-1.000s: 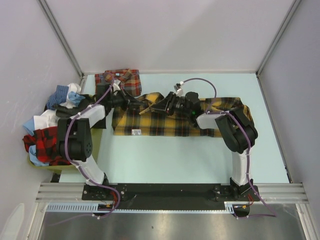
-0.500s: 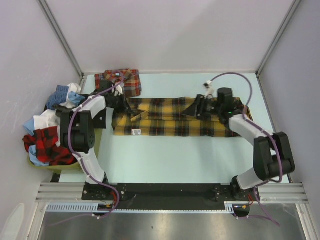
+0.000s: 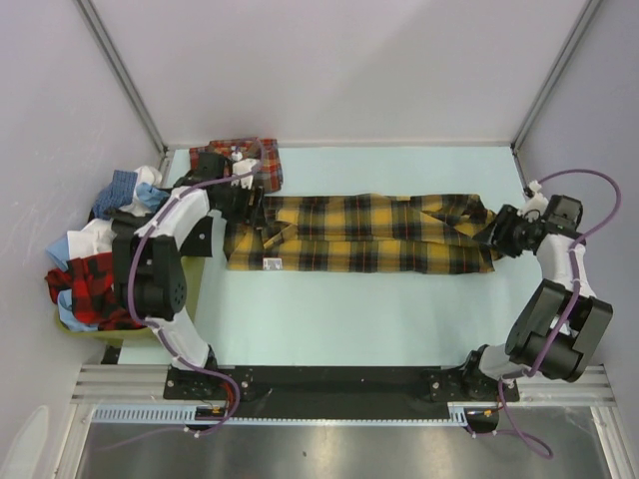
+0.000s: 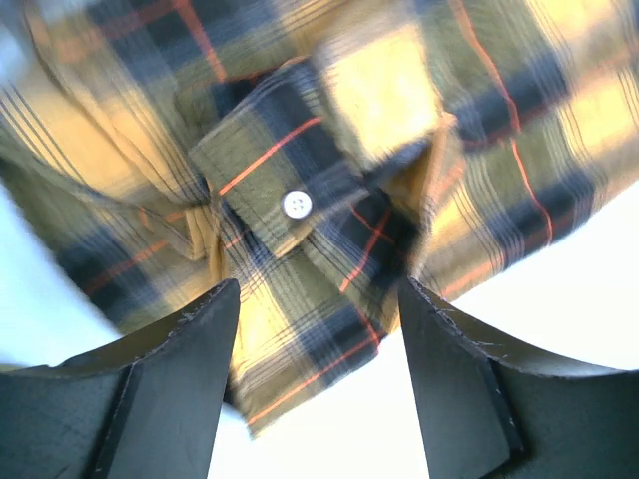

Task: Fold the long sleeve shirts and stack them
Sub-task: Fold the shirt

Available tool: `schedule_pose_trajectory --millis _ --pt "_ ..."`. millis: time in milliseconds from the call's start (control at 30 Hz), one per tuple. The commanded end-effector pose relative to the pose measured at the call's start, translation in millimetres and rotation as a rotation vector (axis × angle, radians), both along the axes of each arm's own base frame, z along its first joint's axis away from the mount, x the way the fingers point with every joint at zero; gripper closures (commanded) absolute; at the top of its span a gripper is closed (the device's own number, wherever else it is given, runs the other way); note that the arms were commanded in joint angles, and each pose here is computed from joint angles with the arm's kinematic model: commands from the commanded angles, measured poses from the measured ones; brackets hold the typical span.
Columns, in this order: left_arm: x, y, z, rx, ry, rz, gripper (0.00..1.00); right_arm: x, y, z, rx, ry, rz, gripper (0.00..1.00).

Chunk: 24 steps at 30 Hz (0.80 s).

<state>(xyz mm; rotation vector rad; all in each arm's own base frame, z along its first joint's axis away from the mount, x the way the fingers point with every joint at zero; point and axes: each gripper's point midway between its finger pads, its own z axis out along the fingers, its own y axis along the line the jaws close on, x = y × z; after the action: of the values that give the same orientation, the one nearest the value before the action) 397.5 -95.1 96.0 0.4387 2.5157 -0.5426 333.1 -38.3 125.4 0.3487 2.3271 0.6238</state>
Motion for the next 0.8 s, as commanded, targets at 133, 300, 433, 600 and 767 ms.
schedule_pose_trajectory --millis 133,300,433,600,767 --pt "-52.0 -34.8 30.1 0.208 -0.191 -0.64 0.3 -15.1 -23.7 -13.5 -0.162 0.017 0.086 0.51" --pt "-78.1 -31.5 -7.8 0.312 -0.164 -0.819 0.29 -16.0 -50.7 -33.5 -0.23 0.083 0.103 0.49" --pt "-82.5 -21.9 -24.3 0.422 -0.212 -0.89 0.27 -27.1 -65.9 -55.5 -0.226 0.187 0.089 0.48" --pt "-86.7 -5.6 -49.1 0.541 -0.212 -0.962 0.25 -27.8 -51.8 -66.1 -0.076 0.254 0.056 0.46" --pt "-85.8 13.6 -65.1 0.653 -0.199 -0.968 0.2 -19.6 -39.2 -76.8 0.064 0.286 0.003 0.51"
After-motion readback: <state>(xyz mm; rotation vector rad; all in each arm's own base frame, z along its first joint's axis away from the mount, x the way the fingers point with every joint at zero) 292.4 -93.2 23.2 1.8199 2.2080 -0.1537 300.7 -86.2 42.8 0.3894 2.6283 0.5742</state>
